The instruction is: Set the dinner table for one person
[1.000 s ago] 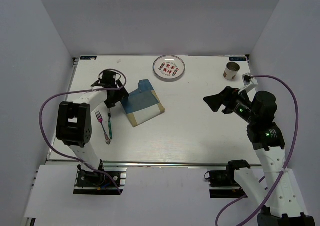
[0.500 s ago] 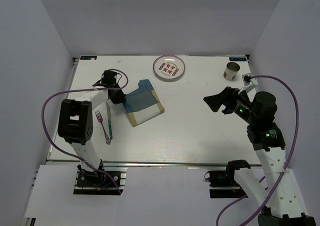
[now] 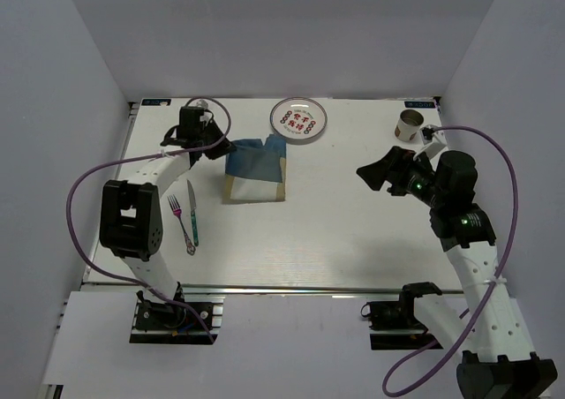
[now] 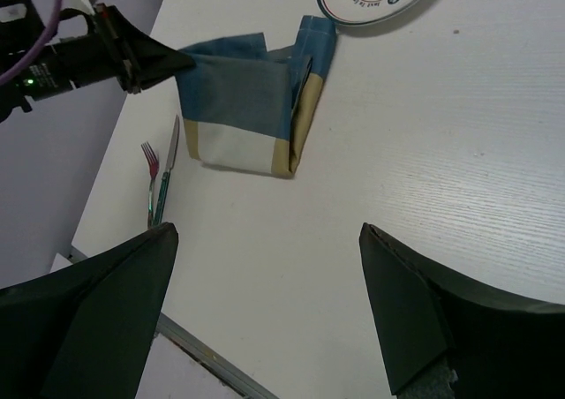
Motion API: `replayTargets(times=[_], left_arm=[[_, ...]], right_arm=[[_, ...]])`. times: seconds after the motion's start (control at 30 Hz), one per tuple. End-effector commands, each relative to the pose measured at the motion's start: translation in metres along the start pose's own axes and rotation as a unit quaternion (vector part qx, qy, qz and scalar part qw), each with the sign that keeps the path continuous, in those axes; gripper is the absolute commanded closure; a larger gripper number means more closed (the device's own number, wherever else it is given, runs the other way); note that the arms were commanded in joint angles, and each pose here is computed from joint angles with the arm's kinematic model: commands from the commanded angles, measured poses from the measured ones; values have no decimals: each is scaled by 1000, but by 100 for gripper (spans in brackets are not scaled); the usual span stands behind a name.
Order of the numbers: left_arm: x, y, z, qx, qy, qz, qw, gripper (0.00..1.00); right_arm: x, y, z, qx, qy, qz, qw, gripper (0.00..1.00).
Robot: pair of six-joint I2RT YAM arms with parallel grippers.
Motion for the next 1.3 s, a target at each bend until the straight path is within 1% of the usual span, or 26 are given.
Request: replayTargets(times=[0.0,0.03,0.1,0.2,0.3,0.33,0.37,0.4,0.43,0.47,0.5,0.53,0.6,0.63,0.67,0.77,0.83,0.87,0.9,0.93,0.97,1.0,1.07,1.17,1.2,1.27], left_arm=[[54,-61,46,-118,-106,-21,987,100],[46,-60,47,-127,-104,-19,986,100],[59,-77,68,-172,-152,-33,973,100],[40,-90,82,-230,-172,-59,956,100],[10,-92,88,-284,-176,-88,938,100],[8,-94,91,-300,-189,-99,930,100],[-19,-89,88,-316,-163,-105,929,100],[-29,-91,90,-327,-161,-114,924,100],[-30,-94,100,-344,-184,-129,912,100],[-56,-87,98,-348,-162,-128,914,100],[-63,-83,100,-350,-163,-133,913,100],[-67,-89,111,-364,-176,-147,903,100],[-98,-85,115,-374,-155,-156,901,94],[-99,-86,125,-378,-166,-163,896,91],[-115,-81,125,-377,-154,-164,898,85],[-134,-82,143,-390,-150,-178,891,82],[-146,-81,150,-395,-132,-184,890,76],[-149,-84,159,-401,-139,-198,883,60],[-158,-78,158,-395,-122,-196,889,51],[-163,-78,161,-396,-119,-207,886,45],[-166,-81,167,-403,-121,-215,881,34],[-175,-74,165,-396,-107,-210,887,30],[-189,-78,174,-419,-98,-218,876,25],[-208,-75,175,-432,-63,-218,873,23],[-216,-73,175,-433,-49,-216,874,23],[-211,-69,168,-401,-52,-196,893,23]], right_arm=[[20,12,-2,9,-23,5,1000,11],[23,11,-4,7,-28,4,1000,11],[23,7,-11,0,-27,-8,1000,11],[22,5,-26,21,-19,-16,999,11],[19,9,-42,72,-10,1,997,11],[19,7,-47,82,-7,5,997,11],[23,13,-49,103,-18,21,994,11],[21,12,-52,108,-14,29,994,11],[20,9,-56,107,-10,32,994,11],[22,8,-58,106,-11,36,994,11],[23,4,-60,97,-13,42,994,11],[23,1,-62,89,-11,42,995,11],[21,-4,-64,81,-7,43,996,11],[20,-5,-64,79,-4,43,996,11],[18,-5,-65,79,-2,43,996,11],[12,-10,-66,74,4,38,997,11],[8,-15,-67,67,9,33,997,11],[7,-14,-66,70,10,35,997,11],[6,-15,-67,70,13,35,997,11],[2,-16,-67,65,20,33,997,11],[1,-18,-68,61,22,33,997,11],[1,-18,-69,59,23,35,997,11],[-8,-22,-69,49,44,33,997,11],[-15,-25,-68,38,55,36,997,11],[-16,-28,-68,32,55,35,997,11],[-25,-33,-69,17,66,32,997,11]])
Point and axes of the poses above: each gripper's point midway between its finger pads, its own z axis back along the fingers, its own y axis along the line the jaws close on, x = y × z, the point moved 3 cm from there along z, back along the fingers, and after that the axes turned 10 degrees about -z, right-handed, at the moved point
